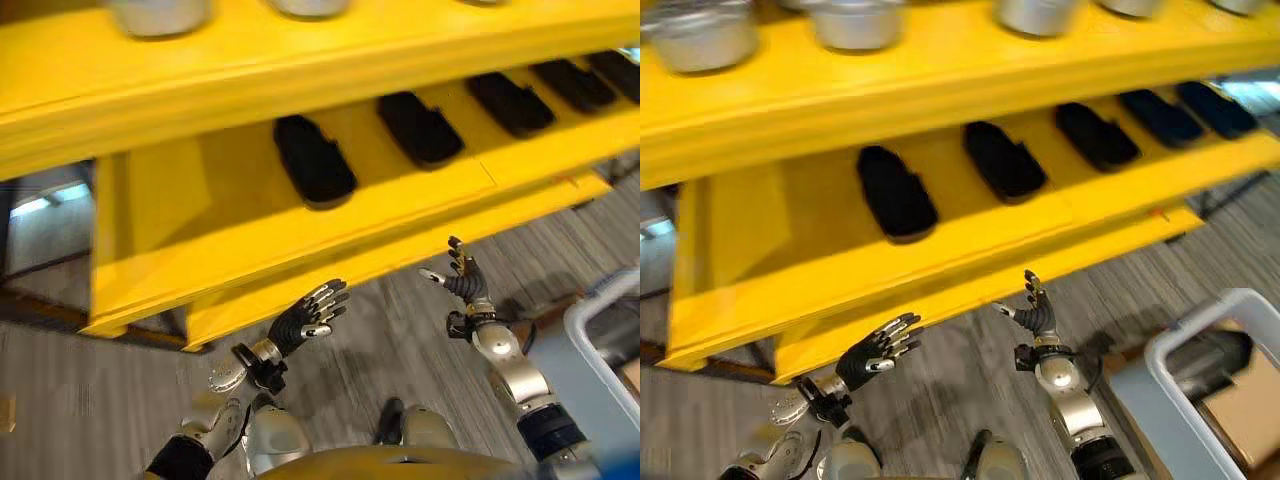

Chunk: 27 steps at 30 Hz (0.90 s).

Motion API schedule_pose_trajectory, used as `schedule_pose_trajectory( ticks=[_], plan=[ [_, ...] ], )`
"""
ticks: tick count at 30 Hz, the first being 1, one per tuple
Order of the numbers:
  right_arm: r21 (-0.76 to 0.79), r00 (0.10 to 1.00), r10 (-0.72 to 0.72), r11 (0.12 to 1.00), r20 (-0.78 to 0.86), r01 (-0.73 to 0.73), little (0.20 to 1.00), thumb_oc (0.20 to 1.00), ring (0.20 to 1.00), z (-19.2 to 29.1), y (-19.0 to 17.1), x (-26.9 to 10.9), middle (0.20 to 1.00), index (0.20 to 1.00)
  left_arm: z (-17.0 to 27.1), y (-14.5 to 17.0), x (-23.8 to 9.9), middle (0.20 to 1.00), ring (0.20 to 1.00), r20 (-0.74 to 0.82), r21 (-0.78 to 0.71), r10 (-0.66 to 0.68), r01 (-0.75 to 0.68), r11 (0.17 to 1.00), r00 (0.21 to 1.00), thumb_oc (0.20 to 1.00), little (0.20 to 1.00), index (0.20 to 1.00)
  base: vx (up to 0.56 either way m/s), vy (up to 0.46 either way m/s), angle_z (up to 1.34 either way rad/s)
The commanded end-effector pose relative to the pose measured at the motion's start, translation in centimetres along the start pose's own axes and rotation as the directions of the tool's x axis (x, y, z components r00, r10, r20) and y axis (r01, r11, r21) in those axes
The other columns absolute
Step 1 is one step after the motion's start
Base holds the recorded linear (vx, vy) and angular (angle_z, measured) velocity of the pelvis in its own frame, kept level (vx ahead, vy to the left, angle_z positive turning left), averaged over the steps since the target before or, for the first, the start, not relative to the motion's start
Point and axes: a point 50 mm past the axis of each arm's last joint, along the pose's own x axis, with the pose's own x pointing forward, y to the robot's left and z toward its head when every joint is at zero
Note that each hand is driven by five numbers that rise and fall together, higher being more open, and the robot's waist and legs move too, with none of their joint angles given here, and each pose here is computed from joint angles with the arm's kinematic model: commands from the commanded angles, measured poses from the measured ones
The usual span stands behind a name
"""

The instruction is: Move parts from the plastic box to the shelf.

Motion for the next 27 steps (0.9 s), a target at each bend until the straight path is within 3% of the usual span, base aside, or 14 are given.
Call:
schedule_pose_trajectory(
  ticks=[1,5,13,19,27],
  plan=[
    [-0.010,0.989,-0.133,0.991,0.061,0.134,1.000,1.000,1.000,1.2,-3.0,0.3,1.000,1.000,3.0,-1.8,2.0,1.000,1.000,0.202,-0.002,-0.117,0.120,0.993,0.972,1.000,1.000,1.000,-0.11,-0.326,-0.60],
    [-0.040,0.974,-0.217,0.975,0.069,0.220,1.000,1.000,1.000,1.0,-4.7,0.1,1.000,1.000,2.9,-2.0,1.8,1.000,1.000,0.223,-0.032,-0.137,0.148,0.988,0.965,1.000,1.000,1.000,-0.06,-0.232,-0.49],
    [-0.094,0.931,-0.365,0.926,0.010,0.365,1.000,1.000,1.000,-0.4,-8.4,-0.8,1.000,1.000,2.5,-1.5,1.5,1.000,1.000,0.258,-0.103,-0.024,0.053,0.993,0.966,1.000,1.000,1.000,0.01,-0.227,-0.30],
    [-0.096,0.945,-0.327,0.941,0.005,0.326,1.000,1.000,1.000,-0.9,-8.0,-1.0,1.000,1.000,2.5,-1.8,1.5,1.000,1.000,0.325,-0.218,-0.023,0.099,0.971,0.945,1.000,1.000,1.000,0.03,-0.125,-0.76],
    [-0.051,0.969,-0.234,0.972,-0.076,0.230,1.000,1.000,1.000,-2.3,-5.8,-2.4,1.000,1.000,1.7,-1.1,-0.5,1.000,1.000,0.295,-0.204,0.021,0.042,0.978,0.955,1.000,1.000,1.000,0.17,-0.035,-0.63]
  ],
)
